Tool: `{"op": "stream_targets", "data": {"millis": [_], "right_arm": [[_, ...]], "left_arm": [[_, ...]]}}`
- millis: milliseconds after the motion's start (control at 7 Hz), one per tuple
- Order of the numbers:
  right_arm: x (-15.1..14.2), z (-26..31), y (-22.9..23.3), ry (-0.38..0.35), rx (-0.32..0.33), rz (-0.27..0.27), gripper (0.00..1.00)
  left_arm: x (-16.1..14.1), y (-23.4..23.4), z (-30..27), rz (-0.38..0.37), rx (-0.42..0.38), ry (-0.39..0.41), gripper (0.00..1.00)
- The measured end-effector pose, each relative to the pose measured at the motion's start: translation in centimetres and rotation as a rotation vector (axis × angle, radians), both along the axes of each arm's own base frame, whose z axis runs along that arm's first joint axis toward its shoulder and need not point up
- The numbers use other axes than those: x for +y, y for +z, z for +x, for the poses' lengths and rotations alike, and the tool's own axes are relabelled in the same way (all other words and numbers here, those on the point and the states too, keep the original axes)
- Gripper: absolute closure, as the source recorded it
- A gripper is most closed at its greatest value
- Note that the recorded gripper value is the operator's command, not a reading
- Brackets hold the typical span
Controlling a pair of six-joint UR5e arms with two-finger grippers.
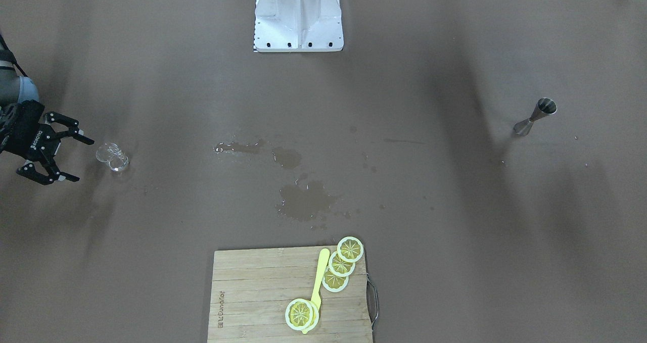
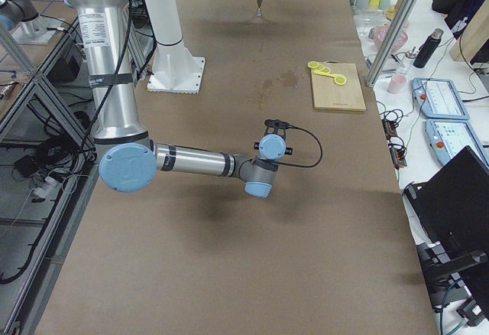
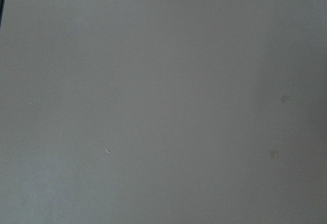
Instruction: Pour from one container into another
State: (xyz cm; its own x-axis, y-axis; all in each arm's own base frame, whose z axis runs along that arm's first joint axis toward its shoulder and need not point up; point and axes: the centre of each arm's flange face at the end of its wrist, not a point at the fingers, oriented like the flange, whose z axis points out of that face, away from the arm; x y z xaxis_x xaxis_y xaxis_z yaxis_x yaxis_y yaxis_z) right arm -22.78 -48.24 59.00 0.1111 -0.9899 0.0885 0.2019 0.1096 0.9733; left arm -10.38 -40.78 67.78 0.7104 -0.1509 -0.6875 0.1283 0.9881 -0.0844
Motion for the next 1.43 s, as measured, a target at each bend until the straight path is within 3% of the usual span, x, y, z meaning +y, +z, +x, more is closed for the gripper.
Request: {"op": "stream_targets", "data": {"millis": [286,714,1000,1143,1429], "right_arm": [[0.4,-2.0,-0.5,-0.020,0.000,0.012,0.02],[0.8,-3.5,-1.0,-0.039,-0.003,0.023,0.07],[1.1,-4.1,-1.0,-0.040,-0.001,0.029,0.10],[1.4,-4.6,-0.9,-0.047,0.002,0.038,0.13],[1.7,-5.0,-0.8,-0.056,0.007,0.055,0.21]], "left_arm": [[-0.8,-1.3,0.0,0.085,-0.002,-0.002,0.01],[-2.0,-4.9,0.1,0.439,-0.029,0.005,0.01],[-0.5,-6.9,1.5,0.669,0.042,0.045,0.01],[0.5,-6.9,3.0,0.747,0.084,0.085,0.01],[3.5,-5.1,5.7,0.760,0.139,0.124,0.01]]}}
